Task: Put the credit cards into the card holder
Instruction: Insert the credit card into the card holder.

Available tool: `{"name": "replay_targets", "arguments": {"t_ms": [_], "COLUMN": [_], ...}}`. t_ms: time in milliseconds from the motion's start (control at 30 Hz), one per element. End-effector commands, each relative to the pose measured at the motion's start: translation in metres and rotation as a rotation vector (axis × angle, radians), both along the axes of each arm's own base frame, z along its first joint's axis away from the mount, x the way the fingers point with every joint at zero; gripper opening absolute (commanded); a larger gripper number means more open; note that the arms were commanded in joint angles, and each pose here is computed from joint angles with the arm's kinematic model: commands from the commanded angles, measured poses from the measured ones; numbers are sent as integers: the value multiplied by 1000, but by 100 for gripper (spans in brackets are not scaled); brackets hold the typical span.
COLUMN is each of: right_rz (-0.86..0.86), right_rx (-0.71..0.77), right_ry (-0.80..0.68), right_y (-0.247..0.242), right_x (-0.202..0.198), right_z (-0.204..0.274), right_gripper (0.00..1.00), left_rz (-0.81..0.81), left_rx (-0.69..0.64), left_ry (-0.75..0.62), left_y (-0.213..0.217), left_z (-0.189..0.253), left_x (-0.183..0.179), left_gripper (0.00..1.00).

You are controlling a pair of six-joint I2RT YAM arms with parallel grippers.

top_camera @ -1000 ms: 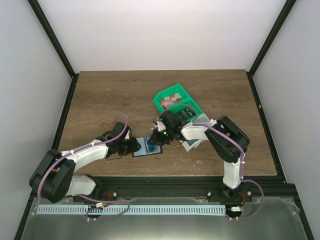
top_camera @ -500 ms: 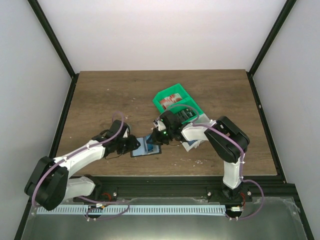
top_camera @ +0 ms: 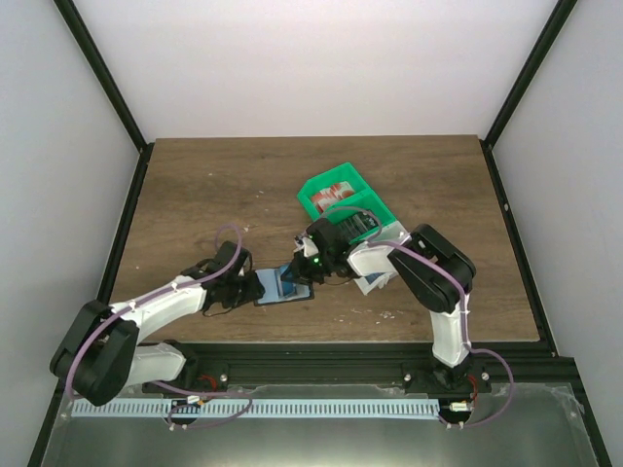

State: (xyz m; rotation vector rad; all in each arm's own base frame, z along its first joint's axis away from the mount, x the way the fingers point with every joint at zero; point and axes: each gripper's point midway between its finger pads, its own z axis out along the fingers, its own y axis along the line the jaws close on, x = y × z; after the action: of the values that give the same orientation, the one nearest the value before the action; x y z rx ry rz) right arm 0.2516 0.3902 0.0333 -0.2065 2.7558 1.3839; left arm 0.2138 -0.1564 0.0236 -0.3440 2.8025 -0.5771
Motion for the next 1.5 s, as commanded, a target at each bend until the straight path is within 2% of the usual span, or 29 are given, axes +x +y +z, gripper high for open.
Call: {"name": "replay_targets", "arguments": {"t_ms": [0,233,700,833,1133,1333,1467], "right_rz": [-3,16,49,66,74,-1,-22], "right_rx": [-9,0,66,81,106,-5,-41], "right_ry": [-3,-14,-47,-56,-69,-73,-81], "right_y": [9,18,29,34,36,27,24], "right_x": [4,-1,-4,-9,-9,2,3], "right_z": [-7,-11,-4,-1,7,4,7], "right_gripper": [0,1,7,1,1,27,36], "left_rz": [8,-10,-11,-13,-12,-12,-11], "left_rx": [41,38,69,63,52,50,48], "left_ry": [23,25,25,25,27,27,22], "left_y": [9,9,14,12,10,9,9], "left_z": [-14,-17,-21,-20,-20,-19,-17], "left_x": [-6,-9,-9,-9,-8,-7,-6], "left_gripper": [43,42,31,30,30,31,31]}}
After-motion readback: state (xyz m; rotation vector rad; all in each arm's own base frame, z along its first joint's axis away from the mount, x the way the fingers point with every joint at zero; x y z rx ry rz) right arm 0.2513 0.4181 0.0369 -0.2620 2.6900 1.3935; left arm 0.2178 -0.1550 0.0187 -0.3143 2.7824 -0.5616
